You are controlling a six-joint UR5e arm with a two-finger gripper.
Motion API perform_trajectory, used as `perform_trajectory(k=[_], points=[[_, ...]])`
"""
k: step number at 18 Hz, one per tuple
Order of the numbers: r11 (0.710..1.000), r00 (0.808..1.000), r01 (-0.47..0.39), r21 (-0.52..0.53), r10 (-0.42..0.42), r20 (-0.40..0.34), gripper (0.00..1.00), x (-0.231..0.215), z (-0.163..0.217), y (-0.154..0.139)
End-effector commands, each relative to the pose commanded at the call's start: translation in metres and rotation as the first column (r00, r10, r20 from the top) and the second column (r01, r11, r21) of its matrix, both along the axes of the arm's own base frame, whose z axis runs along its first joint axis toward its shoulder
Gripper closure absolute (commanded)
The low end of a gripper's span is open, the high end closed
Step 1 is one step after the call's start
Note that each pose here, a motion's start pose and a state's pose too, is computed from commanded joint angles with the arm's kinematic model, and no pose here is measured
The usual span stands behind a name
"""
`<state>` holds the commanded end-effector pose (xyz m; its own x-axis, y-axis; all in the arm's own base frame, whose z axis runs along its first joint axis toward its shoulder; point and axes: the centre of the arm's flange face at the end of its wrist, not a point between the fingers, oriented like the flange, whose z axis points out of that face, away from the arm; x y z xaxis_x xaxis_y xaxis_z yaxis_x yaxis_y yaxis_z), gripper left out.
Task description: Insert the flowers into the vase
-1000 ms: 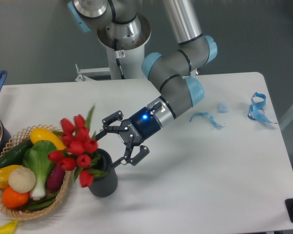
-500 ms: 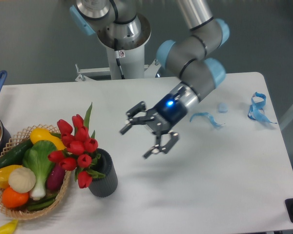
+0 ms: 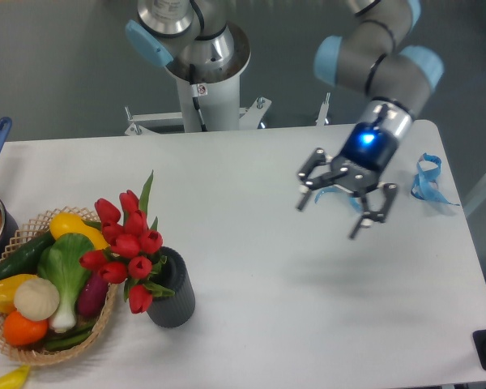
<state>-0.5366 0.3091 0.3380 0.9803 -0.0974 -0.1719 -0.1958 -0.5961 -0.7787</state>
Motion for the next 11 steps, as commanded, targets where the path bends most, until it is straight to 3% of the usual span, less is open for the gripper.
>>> perform_trajectory(k=[2, 6, 8, 11], points=[[0.989, 0.998, -0.047, -0.142, 0.041, -0.042, 0.0, -0.01, -0.004, -0.009], [0.933, 0.99, -0.119, -0.341, 0.084, -0.114, 0.0, -0.027, -0.01, -0.022], [0.888, 0.983, -0.153, -0.434, 0.089, -0.163, 0.0, -0.032, -0.008, -0.028], [0.79, 0.972, -0.197, -0.581, 0.078, -0.224, 0.0, -0.033, -0.009, -0.023]])
